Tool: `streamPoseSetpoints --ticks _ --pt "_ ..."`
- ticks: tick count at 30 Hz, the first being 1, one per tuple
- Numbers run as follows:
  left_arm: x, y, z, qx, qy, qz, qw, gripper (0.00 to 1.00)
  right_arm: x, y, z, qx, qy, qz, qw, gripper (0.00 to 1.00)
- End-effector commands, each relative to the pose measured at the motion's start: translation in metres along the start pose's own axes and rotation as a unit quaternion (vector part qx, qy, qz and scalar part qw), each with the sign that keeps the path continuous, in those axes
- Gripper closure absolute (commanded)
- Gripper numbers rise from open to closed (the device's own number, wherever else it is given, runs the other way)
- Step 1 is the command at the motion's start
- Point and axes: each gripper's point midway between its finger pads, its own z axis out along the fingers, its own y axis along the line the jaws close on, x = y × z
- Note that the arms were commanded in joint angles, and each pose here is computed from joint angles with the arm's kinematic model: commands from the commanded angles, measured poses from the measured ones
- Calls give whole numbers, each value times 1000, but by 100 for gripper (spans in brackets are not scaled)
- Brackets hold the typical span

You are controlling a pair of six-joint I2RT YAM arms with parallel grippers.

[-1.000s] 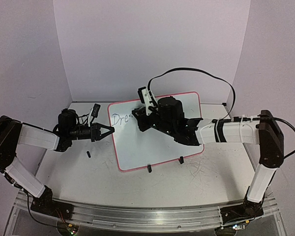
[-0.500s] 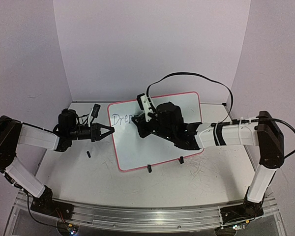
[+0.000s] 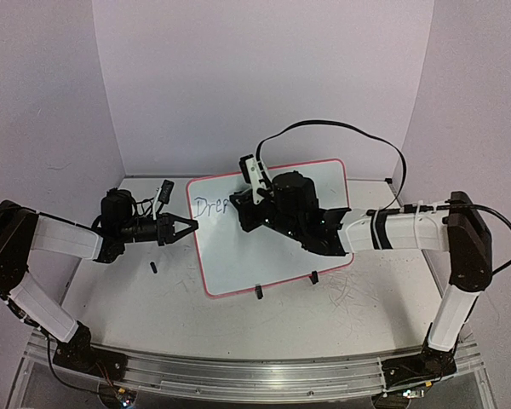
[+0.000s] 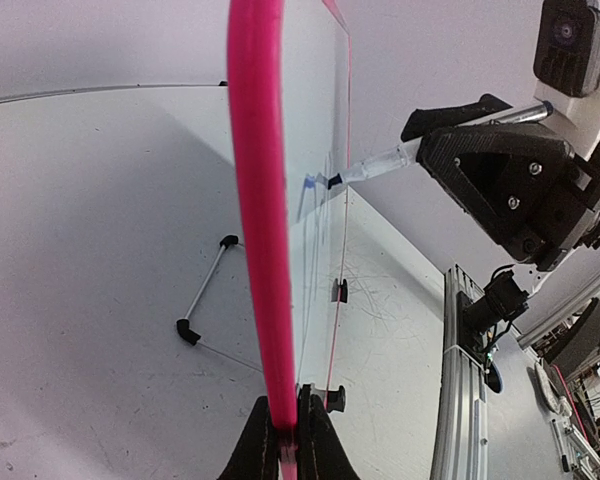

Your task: Write a sentence on the whiteboard

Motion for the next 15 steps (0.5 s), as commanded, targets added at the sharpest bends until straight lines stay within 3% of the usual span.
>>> streamPoseSetpoints --ticks 1,15 --pt "-20 -9 2 6 -17 55 998 100 -37 -24 -4 45 -40 1 998 100" --pt "-20 -9 2 6 -17 55 998 100 -21 -23 -8 35 -20 -2 999 100"
